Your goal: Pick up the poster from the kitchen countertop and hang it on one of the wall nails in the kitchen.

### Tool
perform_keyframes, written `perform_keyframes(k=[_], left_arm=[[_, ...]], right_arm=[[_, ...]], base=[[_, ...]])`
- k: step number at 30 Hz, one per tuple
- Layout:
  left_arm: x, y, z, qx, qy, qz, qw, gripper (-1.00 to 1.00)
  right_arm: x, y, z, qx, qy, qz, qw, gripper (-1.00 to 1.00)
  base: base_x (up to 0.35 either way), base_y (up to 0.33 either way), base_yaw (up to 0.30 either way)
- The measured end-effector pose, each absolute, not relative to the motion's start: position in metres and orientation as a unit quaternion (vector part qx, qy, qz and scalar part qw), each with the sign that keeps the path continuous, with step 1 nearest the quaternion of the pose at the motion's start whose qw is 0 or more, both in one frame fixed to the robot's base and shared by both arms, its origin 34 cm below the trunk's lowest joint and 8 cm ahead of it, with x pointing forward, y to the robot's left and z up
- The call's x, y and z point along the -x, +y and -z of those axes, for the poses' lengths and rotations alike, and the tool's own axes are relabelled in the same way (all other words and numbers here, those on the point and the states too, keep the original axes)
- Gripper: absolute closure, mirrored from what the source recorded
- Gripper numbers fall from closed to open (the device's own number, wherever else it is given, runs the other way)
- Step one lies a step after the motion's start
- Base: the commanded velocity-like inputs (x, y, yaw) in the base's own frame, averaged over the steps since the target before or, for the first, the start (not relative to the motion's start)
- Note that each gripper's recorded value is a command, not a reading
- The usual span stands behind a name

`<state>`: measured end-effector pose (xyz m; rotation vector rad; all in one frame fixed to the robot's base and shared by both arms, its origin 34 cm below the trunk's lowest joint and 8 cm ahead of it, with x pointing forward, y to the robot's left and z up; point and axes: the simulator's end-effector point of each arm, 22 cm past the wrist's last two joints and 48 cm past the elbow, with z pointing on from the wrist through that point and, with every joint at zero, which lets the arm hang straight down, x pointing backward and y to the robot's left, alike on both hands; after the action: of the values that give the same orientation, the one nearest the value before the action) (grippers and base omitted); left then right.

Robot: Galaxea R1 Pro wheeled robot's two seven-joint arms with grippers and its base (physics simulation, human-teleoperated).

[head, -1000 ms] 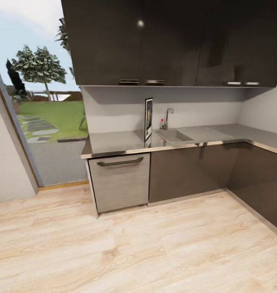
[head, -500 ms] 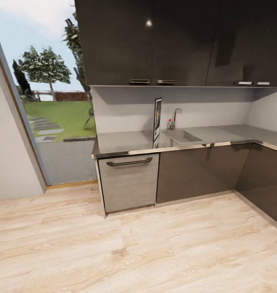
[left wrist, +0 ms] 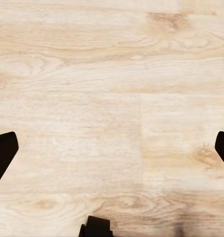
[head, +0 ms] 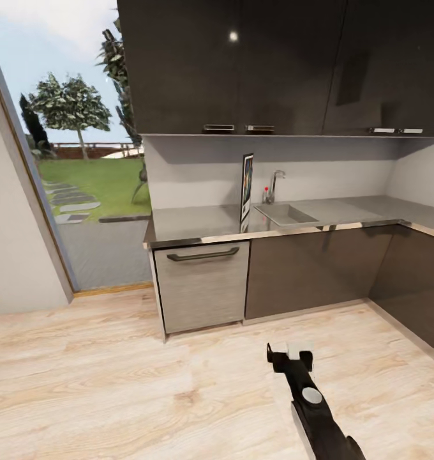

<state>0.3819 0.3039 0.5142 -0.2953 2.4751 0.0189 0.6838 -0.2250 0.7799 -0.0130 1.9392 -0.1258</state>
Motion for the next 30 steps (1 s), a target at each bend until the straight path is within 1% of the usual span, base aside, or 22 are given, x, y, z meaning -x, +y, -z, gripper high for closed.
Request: perform_keyframes(k=[4, 10, 22, 24, 30], left_arm=[[-0.382, 0.304, -0.514, 0.113, 0.941, -0.007, 0.319, -1.00], [-0.382, 0.304, -0.515, 0.113, 0.941, -0.007, 0.320, -1.00], [-0.382, 0.305, -0.515, 0.113, 0.941, -0.007, 0.320, -1.00], [-0.382, 0.305, -0.515, 0.112, 0.941, -0.008, 0.320, -1.00], [-0.382, 0.305, -0.515, 0.112, 0.941, -0.008, 0.320, -1.00]], right_arm=[[-0.736, -0.230, -0.842, -0.005, 0.812, 0.067, 0.579, -1.00], [-0.783, -0.223, -0.911, -0.010, 0.809, 0.069, 0.584, -1.00], [-0.809, -0.200, -0.975, 0.008, 0.789, 0.068, 0.610, -1.00], [-0.820, -0.190, -1.008, 0.014, 0.787, 0.068, 0.613, -1.00], [-0.832, -0.179, -1.048, 0.017, 0.773, 0.062, 0.631, -1.00]], base=[[0.191, 0.000, 0.000], [0.294, 0.000, 0.000], [0.331, 0.001, 0.000], [0.316, 0.128, 0.000], [0.298, 0.160, 0.000]])
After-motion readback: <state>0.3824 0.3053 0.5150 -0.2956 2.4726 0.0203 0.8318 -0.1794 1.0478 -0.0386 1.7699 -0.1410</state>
